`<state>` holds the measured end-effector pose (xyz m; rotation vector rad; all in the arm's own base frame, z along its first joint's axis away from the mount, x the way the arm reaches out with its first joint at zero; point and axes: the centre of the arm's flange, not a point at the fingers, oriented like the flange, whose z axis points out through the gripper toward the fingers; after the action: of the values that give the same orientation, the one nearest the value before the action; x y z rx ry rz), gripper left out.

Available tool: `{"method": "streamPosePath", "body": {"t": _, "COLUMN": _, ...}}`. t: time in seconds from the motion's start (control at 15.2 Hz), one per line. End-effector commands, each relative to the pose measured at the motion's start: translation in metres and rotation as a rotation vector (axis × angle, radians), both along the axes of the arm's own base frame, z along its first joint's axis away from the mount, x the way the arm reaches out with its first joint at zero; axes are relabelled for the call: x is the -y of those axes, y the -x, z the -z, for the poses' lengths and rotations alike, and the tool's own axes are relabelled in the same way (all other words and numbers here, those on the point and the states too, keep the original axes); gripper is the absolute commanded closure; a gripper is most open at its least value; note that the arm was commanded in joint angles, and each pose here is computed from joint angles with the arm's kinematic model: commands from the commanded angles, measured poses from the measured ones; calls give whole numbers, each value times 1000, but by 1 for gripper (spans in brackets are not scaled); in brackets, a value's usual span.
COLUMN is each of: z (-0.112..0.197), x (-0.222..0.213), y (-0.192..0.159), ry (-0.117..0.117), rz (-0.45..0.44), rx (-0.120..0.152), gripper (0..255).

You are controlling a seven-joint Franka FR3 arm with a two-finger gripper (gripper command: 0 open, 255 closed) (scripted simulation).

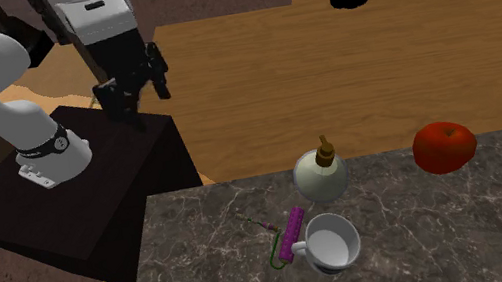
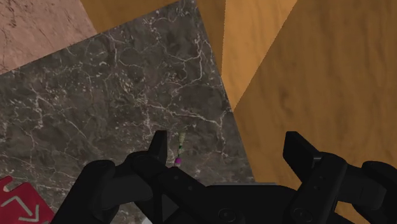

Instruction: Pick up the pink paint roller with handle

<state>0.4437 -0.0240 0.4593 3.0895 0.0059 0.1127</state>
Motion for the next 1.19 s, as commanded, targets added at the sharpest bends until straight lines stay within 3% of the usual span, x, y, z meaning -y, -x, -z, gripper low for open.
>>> {"method": "streamPosePath", "body": {"t": 0.0, "z": 23, "x": 5, "y": -16, "ry": 4, "rz": 13, "rx": 7, "gripper": 0}}
{"method": "streamPosePath", "body": {"t": 1.12, "z": 185, "x": 47, "y": -160, "ry": 35, "rz": 119, "rx": 52, "gripper": 0}}
